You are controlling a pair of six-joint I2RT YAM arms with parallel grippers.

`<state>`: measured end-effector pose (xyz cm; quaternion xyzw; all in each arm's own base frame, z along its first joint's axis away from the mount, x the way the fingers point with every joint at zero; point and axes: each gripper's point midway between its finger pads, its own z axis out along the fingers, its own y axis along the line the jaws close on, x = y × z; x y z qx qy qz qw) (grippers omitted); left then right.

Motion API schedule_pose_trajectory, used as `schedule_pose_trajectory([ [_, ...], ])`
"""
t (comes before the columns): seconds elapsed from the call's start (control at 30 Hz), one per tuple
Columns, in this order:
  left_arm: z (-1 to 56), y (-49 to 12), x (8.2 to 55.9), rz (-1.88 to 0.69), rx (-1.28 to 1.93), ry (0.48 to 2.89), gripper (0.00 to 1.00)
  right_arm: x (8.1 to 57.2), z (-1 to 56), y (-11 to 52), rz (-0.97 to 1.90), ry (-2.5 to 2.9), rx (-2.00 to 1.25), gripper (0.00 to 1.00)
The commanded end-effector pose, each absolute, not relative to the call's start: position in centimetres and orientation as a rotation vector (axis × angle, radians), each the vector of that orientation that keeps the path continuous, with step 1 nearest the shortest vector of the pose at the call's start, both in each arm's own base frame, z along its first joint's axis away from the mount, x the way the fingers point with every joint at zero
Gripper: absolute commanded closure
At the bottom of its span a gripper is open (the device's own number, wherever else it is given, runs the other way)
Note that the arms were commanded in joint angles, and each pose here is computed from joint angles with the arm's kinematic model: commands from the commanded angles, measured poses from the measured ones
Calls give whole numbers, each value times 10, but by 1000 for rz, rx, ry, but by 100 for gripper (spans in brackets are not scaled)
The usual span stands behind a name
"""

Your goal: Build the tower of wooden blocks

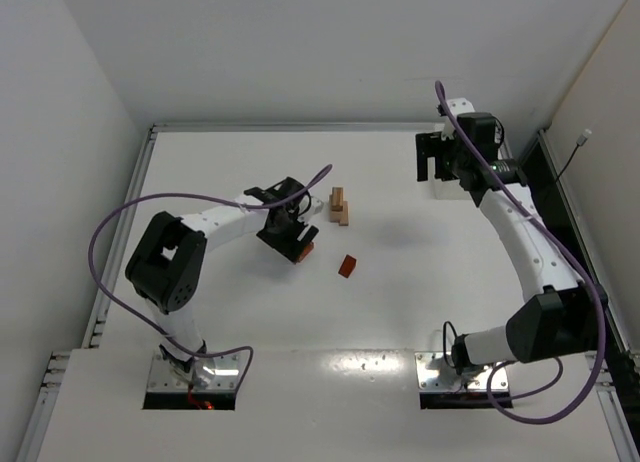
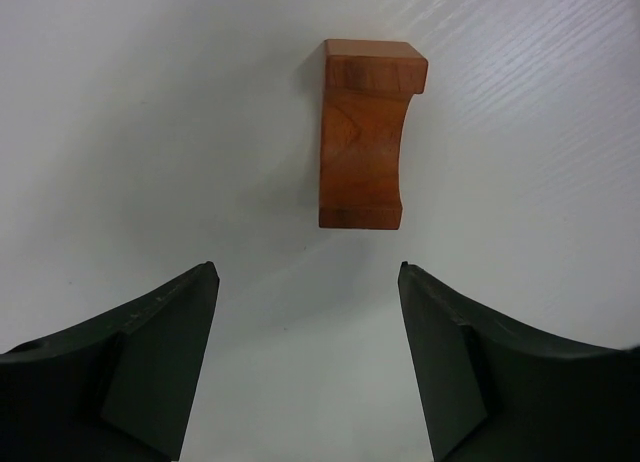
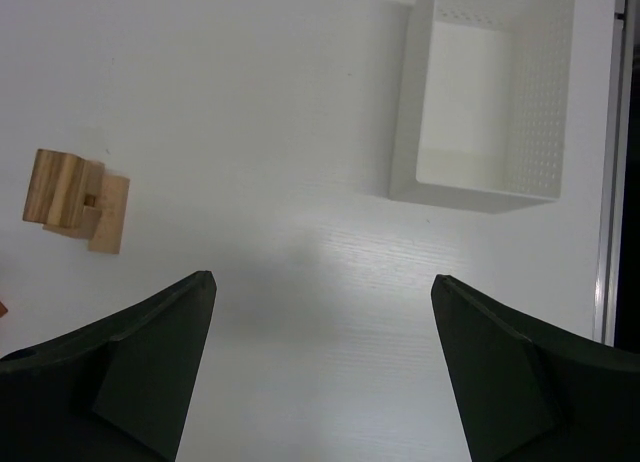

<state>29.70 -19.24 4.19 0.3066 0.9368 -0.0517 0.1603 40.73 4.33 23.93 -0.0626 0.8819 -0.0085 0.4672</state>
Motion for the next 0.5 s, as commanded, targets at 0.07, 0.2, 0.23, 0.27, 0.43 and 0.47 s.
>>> schedule_pose_trajectory([
  [0.07, 45, -217, 311, -233, 872, 2634, 31, 398, 264, 32, -17, 2083, -128, 13],
  [0.2, 48, -224, 316, -258, 870, 2614, 31, 396, 255, 31, 13, 2113, -121, 13],
  [0.23, 51, -230, 316, -278, 871, 2607, 31, 396, 255, 29, 25, 2114, -108, 13],
  [0.27, 52, -231, 317, -280, 869, 2598, 31, 397, 255, 27, 34, 2115, -90, 13],
  [0.43, 48, -240, 316, -284, 897, 2598, 32, 397, 246, 20, 54, 2138, -46, 13],
  [0.47, 45, -241, 318, -282, 899, 2602, 33, 397, 246, 18, 60, 2138, -43, 13],
])
